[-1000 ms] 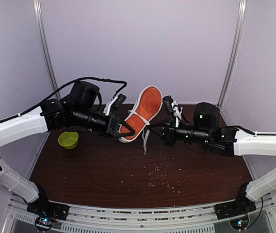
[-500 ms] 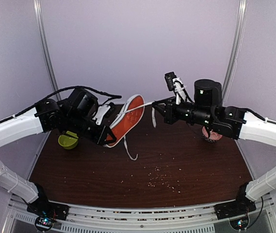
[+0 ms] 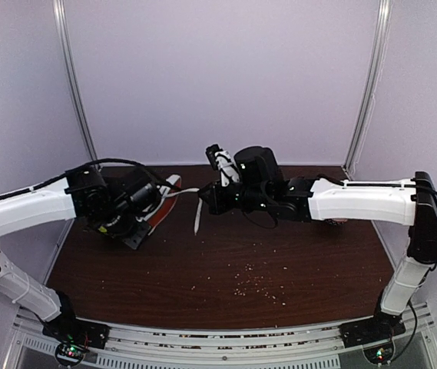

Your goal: Tie the shoes

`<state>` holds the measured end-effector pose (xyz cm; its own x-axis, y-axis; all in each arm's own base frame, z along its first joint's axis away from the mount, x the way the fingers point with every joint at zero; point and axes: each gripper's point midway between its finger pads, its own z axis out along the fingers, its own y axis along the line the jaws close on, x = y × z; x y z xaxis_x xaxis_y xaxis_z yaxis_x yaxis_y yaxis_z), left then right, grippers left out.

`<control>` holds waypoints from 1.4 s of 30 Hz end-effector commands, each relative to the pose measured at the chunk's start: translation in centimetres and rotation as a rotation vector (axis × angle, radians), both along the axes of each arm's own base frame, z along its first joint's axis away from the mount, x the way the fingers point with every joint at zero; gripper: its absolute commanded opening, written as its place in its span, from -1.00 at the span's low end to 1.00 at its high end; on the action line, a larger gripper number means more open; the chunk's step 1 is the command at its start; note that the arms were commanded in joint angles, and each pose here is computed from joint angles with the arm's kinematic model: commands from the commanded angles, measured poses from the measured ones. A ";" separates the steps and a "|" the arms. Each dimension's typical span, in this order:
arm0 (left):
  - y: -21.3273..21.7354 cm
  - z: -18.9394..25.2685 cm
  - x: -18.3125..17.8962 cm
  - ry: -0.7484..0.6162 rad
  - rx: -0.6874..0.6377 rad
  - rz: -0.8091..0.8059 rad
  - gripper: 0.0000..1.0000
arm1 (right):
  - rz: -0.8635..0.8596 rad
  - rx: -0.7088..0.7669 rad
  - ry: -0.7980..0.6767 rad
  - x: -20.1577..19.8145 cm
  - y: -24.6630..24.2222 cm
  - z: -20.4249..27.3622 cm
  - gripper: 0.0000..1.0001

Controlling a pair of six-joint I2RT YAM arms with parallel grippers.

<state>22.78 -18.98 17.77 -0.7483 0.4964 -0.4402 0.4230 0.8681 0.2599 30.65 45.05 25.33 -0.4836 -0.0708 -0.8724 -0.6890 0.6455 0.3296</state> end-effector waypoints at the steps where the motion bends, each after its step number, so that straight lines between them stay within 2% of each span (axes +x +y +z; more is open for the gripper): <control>1: -5.1 -2.9 -0.3 0.011 -0.040 0.034 -1.00 | -0.038 -0.008 0.022 -0.8 -2.3 -1.4 -1.00; 8: -11.4 -7.0 -2.2 0.123 -0.033 0.002 -1.00 | -0.104 -0.105 0.087 -3.2 -7.7 -7.1 -1.00; 9: -12.0 -7.5 -2.6 0.142 -0.046 -0.004 -0.87 | -0.116 -0.105 0.094 -3.6 -8.5 -7.5 -1.00; 14: -16.4 -8.6 -5.4 0.255 -0.229 -0.080 0.10 | -0.163 -0.094 0.125 -5.0 -11.6 -9.1 -1.00; 16: -17.9 -8.4 -6.5 0.283 -0.305 -0.117 0.29 | -0.181 -0.083 0.130 -5.5 -12.6 -9.2 -1.00; 18: -19.1 -7.5 -7.3 0.306 -0.390 -0.148 0.39 | -0.199 -0.085 0.133 -6.0 -13.8 -9.5 -1.00; 22: -19.8 -4.6 -7.8 0.283 -0.544 -0.189 0.49 | -0.231 -0.081 0.127 -6.6 -15.7 -9.0 -1.00; 27: -17.9 -0.3 -7.1 0.205 -0.609 -0.221 0.55 | -0.259 -0.091 0.124 -7.2 -17.3 -8.1 -1.00; 30: -15.7 0.7 -6.0 0.184 -0.633 -0.212 0.58 | -0.276 -0.108 0.134 -7.5 -18.2 -8.1 -1.00; 33: -13.4 0.3 -4.5 0.200 -0.677 -0.179 0.57 | -0.296 -0.116 0.146 -7.9 -19.2 -8.1 -1.00; 37: -12.9 -1.4 -4.1 0.177 -0.672 -0.212 0.54 | -0.335 -0.081 0.170 -8.5 -20.6 -8.2 -1.00; 39: -13.2 -3.3 -4.6 0.233 -0.690 -0.194 0.49 | -0.346 -0.046 0.174 -8.8 -21.1 -8.5 -1.00; 42: -14.3 -5.8 -5.6 0.308 -0.785 -0.161 0.44 | -0.346 0.008 0.191 -9.2 -21.4 -9.1 -1.00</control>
